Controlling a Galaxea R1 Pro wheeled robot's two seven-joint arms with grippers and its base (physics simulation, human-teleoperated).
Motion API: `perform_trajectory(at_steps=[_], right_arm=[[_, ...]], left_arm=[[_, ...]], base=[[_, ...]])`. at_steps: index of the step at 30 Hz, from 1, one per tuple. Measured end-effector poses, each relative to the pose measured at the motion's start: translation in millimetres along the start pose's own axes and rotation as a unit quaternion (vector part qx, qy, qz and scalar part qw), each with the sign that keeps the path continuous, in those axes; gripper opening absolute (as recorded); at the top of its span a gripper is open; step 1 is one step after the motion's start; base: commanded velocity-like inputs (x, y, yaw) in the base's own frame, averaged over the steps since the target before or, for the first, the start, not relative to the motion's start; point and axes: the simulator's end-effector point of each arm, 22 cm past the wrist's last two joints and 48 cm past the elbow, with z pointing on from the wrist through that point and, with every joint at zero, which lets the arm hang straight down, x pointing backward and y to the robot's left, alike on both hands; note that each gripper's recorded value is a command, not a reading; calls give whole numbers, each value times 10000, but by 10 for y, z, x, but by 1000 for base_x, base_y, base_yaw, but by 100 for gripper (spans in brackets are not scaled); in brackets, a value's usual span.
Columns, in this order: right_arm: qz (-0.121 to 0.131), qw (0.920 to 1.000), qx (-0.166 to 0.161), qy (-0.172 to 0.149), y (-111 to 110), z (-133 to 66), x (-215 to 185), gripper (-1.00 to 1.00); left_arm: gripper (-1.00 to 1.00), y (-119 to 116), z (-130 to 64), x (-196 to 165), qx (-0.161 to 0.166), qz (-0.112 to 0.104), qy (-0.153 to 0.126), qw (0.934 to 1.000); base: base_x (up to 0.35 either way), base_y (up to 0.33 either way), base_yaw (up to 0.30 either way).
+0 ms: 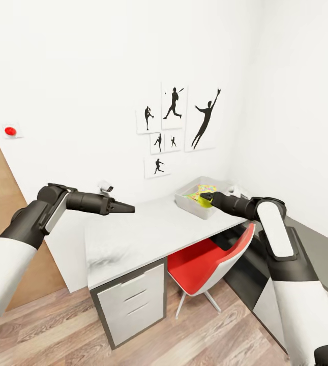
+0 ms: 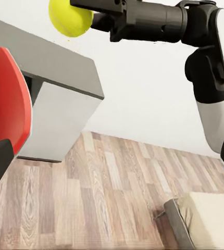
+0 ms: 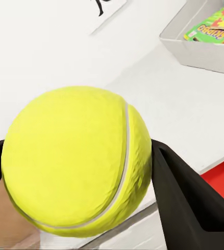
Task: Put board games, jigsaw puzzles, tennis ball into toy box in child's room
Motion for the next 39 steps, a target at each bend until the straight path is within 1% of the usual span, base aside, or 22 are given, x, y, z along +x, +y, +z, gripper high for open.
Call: perform_trajectory(at_steps=[2,6,10,17,27,28,30,32,33,35,36,37,39], right_arm=[[73,10000,2,20,-25,38,63,-100],[279,9995,30,122,-70,115,234,-100],[422,9988,20,245,-58,158,403,-100],[482,9984,70,280,-83,154,431,-100],[538,9980,111,303,-73,155,449,-100],[796,9957,-233,409,85,147,483,-100],[766,9961,-166,403,54,149,485,-100],[674,9971,-38,348,5,152,448,-100],[557,9980,120,284,-57,154,403,-100],[245,9983,525,95,-205,142,264,-100],[166,9979,630,45,-243,136,228,-100],[14,9965,831,-42,-316,122,167,-100],[-187,9937,1091,-175,-401,97,70,-100]], left_arm=[[100,50,-3,13,-52,-6,-29,10000],[100,126,-52,16,-125,-224,-113,9996],[100,194,-114,10,-180,-437,-209,9987],[100,227,-197,-59,-248,-628,-366,9970],[100,343,-188,-17,-496,-678,-327,9959],[100,424,-196,-1,-679,-690,-311,9948],[100,456,-199,10,-748,-699,-305,9943],[100,468,-199,16,-773,-703,-300,9941],[100,474,-198,21,-783,-707,-297,9940],[100,488,-197,30,-813,-710,-291,9937],[100,493,-198,31,-822,-710,-290,9937],[100,502,-202,33,-842,-711,-291,9935],[100,512,-208,35,-865,-712,-291,9933]], base=[[4,0,0],[71,0,0],[44,-19,0],[68,-88,0],[3,-4,0],[0,0,0],[0,0,0],[0,0,0],[0,0,0],[0,0,0],[0,0,0],[0,0,0],[0,0,0]])
